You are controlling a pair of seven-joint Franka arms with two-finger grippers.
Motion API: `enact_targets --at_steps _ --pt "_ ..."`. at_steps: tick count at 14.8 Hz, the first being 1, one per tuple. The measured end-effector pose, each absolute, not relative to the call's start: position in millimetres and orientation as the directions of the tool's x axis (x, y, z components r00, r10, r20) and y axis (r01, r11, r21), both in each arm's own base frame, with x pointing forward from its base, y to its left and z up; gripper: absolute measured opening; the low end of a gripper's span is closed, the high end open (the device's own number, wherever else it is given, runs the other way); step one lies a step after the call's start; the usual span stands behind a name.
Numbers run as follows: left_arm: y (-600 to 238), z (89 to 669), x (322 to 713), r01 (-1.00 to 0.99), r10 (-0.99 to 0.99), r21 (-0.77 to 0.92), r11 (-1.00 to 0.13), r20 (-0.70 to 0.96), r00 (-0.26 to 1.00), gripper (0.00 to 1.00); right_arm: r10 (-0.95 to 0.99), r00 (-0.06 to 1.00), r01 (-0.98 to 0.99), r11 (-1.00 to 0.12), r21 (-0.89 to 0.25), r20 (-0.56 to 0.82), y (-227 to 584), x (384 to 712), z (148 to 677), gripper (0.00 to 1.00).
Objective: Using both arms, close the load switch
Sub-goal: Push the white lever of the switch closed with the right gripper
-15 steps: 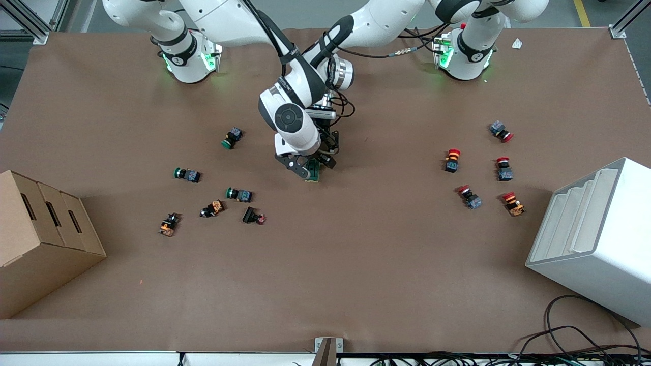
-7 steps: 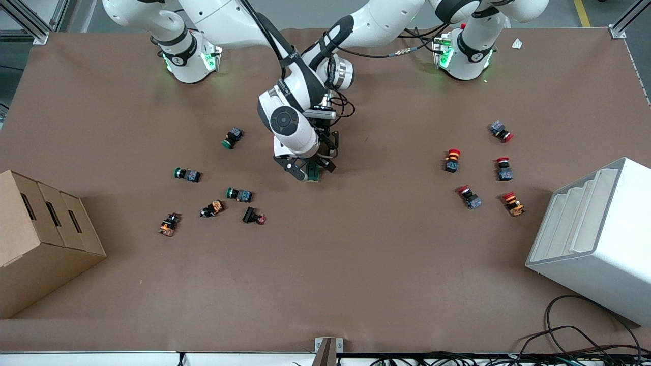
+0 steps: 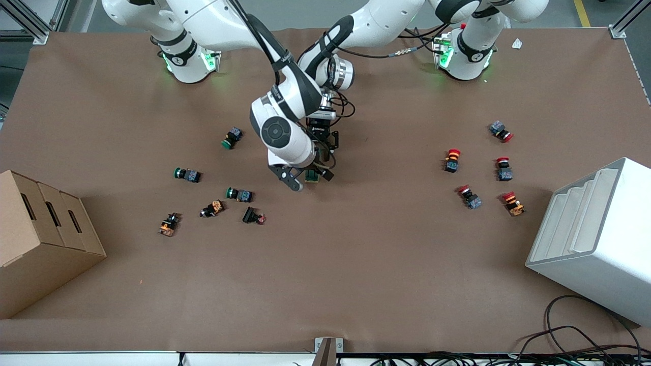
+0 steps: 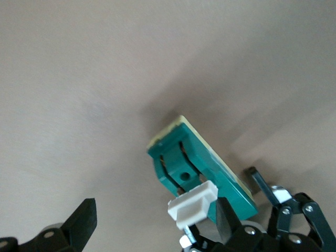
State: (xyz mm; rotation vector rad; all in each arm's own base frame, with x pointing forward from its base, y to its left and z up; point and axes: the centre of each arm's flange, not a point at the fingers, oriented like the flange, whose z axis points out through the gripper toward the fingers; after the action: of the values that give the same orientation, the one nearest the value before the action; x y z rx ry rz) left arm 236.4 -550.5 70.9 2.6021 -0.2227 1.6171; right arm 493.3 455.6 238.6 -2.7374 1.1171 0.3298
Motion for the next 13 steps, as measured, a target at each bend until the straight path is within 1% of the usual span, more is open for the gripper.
enact_targets --at_steps 7,13 --pt "-551 71 237 -0.159 -0.085 -0.016 -0.987 0.896 0.436 0.98 -0.668 0.696 -0.706 -0.704 -0.078 -0.263 459 500 237 1.00" --pt "-552 70 238 -0.156 -0.082 -0.014 -0.988 0.896 0.436 0.98 -0.682 0.685 -0.718 -0.692 -0.078 -0.255 458 520 217 1.00"
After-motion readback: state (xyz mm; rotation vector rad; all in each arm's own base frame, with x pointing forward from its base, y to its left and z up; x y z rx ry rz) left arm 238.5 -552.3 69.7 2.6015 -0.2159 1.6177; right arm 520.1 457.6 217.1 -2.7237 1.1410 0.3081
